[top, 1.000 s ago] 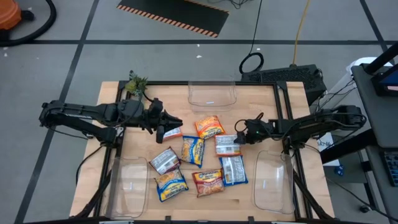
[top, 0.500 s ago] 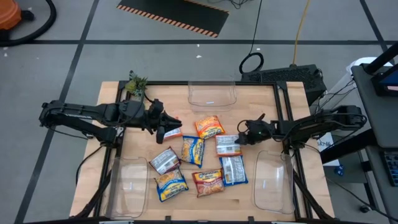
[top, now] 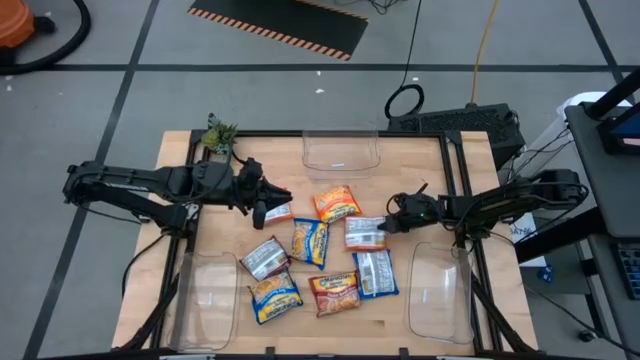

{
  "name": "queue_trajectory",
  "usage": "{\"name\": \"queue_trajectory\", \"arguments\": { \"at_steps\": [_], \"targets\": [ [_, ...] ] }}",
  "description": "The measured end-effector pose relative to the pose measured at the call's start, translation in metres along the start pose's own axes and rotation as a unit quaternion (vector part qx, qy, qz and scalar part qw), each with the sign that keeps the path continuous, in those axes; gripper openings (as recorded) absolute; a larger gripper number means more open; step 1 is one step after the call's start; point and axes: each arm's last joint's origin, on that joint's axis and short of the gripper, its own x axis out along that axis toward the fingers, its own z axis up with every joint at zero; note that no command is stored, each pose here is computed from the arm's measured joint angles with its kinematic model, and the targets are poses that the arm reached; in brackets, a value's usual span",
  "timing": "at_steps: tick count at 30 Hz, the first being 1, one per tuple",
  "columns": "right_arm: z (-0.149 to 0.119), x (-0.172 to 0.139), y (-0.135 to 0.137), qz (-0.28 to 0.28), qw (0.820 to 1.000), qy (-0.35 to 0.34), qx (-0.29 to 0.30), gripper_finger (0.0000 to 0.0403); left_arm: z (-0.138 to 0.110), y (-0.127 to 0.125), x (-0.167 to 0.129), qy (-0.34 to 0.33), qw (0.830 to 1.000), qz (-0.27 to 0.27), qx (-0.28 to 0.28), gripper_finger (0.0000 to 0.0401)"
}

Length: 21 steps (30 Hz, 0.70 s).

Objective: Sort Maruchan noodles
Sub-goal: Put the bottom orange noodle pack into the bottom right transparent bin

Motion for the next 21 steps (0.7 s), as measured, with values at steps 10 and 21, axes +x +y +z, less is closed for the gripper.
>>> {"name": "queue_trajectory", "arguments": {
  "at_steps": [10,21],
  "targets": [
    [0.004,-0.001,0.011,0.053,0.998,-0.021,-0.029,0.0000,-0.013,0.004,0.025,0.040,0.999,0.032,-0.018,0.0076],
    [0.012,-0.009,0.036,0.168,0.983,-0.044,-0.060,0.0000,-0.015,0.000,0.054,0.013,0.997,0.012,-0.080,0.0095]
  ]
}}
